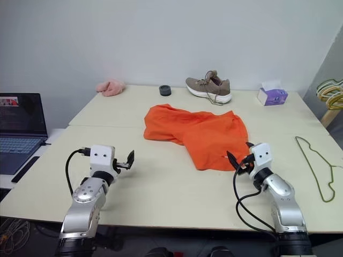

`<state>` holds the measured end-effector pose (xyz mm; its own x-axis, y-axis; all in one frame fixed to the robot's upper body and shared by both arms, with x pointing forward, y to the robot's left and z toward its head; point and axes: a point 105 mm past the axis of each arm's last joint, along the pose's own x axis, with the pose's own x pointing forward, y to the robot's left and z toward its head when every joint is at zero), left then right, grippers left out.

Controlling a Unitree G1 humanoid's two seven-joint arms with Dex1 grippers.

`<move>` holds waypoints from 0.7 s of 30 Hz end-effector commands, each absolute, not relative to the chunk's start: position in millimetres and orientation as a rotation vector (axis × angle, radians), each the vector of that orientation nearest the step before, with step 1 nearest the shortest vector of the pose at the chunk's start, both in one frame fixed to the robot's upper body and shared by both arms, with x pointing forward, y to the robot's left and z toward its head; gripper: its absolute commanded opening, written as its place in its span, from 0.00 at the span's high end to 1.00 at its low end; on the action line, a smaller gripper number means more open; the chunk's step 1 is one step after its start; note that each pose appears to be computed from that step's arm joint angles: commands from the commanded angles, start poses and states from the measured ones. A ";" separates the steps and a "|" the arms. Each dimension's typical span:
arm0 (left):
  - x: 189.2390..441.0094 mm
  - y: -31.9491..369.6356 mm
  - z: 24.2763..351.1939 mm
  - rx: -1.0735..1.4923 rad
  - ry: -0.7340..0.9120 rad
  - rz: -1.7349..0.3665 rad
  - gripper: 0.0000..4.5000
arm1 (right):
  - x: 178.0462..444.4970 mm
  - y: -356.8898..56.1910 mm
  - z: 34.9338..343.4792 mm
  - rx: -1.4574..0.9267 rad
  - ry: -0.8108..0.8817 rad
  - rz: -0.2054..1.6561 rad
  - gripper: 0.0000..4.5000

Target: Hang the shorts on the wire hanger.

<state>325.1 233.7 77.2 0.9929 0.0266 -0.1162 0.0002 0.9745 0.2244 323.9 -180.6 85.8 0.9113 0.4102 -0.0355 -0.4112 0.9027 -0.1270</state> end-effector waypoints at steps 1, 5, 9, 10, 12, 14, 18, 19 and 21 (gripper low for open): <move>325.8 233.9 97.9 0.266 0.042 0.022 0.00 | 328.1 -177.5 101.4 -0.150 -0.050 0.433 0.01; 325.4 231.3 96.0 0.264 0.052 0.009 0.00 | 327.7 -177.1 101.3 -0.153 -0.048 0.437 0.01; 325.4 225.8 96.2 0.277 0.047 -0.016 0.00 | 327.0 -177.5 101.2 -0.155 -0.045 0.441 0.01; 325.5 223.7 96.2 0.277 0.046 -0.027 0.00 | 327.0 -178.0 101.7 -0.159 -0.045 0.443 0.01; 325.6 217.0 95.7 0.278 0.047 -0.069 0.00 | 326.6 -178.3 104.6 -0.162 -0.054 0.453 0.01; 324.9 210.1 95.5 0.275 0.047 -0.113 0.00 | 323.8 -173.9 105.0 -0.155 -0.041 0.500 0.01; 325.1 208.2 96.8 0.248 0.045 -0.123 0.00 | 321.6 -170.8 105.6 -0.152 -0.028 0.533 0.01; 325.6 207.5 98.0 0.238 0.040 -0.131 0.00 | 321.1 -170.6 105.6 -0.162 -0.024 0.542 0.01; 326.3 204.3 100.8 0.227 0.027 -0.158 0.00 | 321.3 -172.7 106.7 -0.165 -0.016 0.541 0.01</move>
